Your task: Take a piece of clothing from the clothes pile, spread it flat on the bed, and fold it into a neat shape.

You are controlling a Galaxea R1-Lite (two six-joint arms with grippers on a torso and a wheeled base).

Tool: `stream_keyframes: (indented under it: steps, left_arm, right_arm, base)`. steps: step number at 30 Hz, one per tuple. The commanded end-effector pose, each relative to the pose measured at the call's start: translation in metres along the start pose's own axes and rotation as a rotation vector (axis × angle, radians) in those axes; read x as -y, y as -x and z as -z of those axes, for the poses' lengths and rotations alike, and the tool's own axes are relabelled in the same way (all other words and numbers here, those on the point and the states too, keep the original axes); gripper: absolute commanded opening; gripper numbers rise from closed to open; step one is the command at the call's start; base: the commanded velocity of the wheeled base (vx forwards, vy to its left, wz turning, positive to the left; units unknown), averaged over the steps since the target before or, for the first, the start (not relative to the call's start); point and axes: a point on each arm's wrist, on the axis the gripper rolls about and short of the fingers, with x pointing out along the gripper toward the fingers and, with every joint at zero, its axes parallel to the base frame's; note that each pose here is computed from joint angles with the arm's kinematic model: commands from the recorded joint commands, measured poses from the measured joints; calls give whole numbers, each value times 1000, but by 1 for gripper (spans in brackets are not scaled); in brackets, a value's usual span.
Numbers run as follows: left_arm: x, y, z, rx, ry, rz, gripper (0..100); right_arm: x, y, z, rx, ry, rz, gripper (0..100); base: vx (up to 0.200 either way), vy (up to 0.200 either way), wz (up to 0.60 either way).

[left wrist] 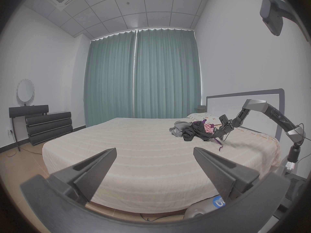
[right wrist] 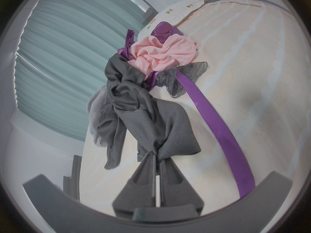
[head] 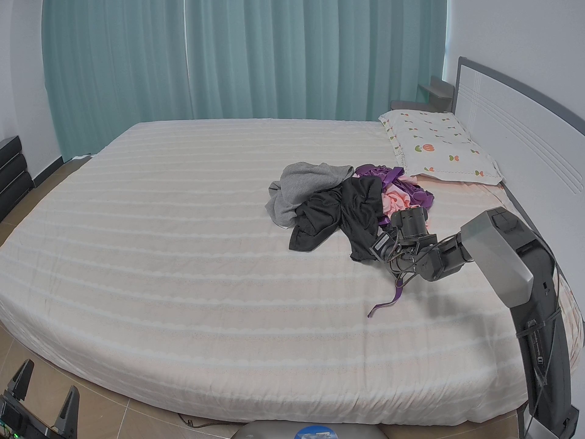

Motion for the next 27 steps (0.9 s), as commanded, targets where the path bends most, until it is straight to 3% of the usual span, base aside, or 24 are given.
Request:
stream_keyframes:
  steps: [1,7,14,17,27]
  left_arm:
    - [0,0,5,-5,0,0,100]
    - [0,0,5,-5,0,0,100]
    - [0,0,5,-6,-8,1,100]
    - [0,0,5,-6,2,1,100]
    - [0,0,5,-1,-8,7,100]
  right_arm:
    - [-13,88,3,-39,17,-198,0]
    - [-11,146,16,-29,57,-337,0]
    - [-20,222,38,56,220,-554,0]
    - [-30,243,37,104,267,-625,0]
    - [-55,302,19,218,314,-775,0]
  base:
    - [0,0,0]
    - [0,0,0]
    - [0,0,0]
    - [0,0,0]
    - [0,0,0]
